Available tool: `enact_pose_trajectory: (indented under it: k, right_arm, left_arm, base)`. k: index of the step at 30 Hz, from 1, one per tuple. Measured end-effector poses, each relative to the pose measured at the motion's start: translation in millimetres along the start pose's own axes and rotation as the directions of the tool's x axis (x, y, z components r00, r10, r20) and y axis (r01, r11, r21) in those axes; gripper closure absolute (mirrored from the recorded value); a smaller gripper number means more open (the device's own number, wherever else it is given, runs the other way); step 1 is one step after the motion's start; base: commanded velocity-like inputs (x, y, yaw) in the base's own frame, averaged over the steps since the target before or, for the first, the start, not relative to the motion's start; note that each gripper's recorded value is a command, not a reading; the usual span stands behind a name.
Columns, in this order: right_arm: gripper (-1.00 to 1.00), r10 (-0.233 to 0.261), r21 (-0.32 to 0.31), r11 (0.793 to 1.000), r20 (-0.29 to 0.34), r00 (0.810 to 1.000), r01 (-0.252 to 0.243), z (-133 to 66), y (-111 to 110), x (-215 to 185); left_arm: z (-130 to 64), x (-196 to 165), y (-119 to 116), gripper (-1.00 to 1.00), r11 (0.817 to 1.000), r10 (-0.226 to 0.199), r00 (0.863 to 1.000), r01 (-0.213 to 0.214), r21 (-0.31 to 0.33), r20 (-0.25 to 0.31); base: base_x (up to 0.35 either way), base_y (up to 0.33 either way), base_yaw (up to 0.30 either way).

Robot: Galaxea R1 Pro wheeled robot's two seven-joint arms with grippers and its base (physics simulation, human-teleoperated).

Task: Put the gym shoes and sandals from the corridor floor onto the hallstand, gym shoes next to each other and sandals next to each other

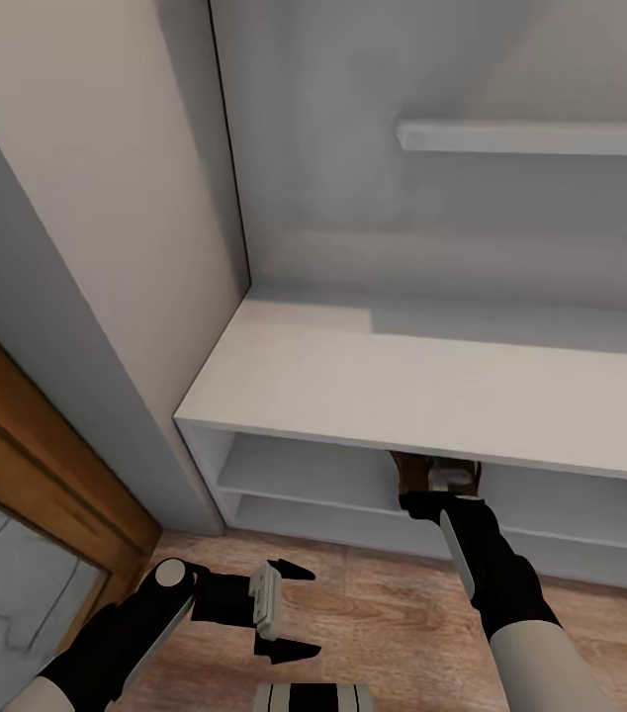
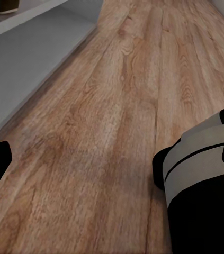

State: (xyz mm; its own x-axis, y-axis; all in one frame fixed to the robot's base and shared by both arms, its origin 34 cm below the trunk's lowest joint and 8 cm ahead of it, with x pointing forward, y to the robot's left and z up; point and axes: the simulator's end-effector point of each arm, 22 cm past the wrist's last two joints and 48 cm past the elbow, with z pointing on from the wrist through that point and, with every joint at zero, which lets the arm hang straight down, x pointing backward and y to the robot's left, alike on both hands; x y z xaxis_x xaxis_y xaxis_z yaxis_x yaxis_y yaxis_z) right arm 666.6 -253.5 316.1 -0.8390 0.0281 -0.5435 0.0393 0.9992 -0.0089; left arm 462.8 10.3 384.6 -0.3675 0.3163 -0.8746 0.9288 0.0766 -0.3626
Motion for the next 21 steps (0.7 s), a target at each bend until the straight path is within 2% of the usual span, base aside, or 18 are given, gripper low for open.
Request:
enact_pose_trajectory:
  k: [3, 10, 21]
  right_arm:
    - [1.00, 0.000, 0.000, 1.000, 0.000, 1.000, 0.000, 0.0, 0.0, 0.0]
    - [1.00, 0.001, 0.000, 1.000, 0.000, 1.000, -0.001, -0.1, -0.1, 0.0]
    - [1.00, 0.000, 0.001, 1.000, 0.000, 1.000, 0.000, 0.1, -0.2, 0.1]
  left_arm:
    - [0.0, 0.0, 0.0, -1.00, 1.000, 0.000, 1.000, 0.000, 0.000, 0.000]
    - [0.0, -0.1, 0.0, -1.00, 1.000, 0.000, 1.000, 0.000, 0.000, 0.000]
    - [0.0, 0.0, 0.0, -1.00, 1.000, 0.000, 1.000, 0.000, 0.000, 0.000]
  base:
    - [0.008, -0.003, 0.000]
    - [0.162, 0.000, 0.000]
    - [0.011, 0.000, 0.000]
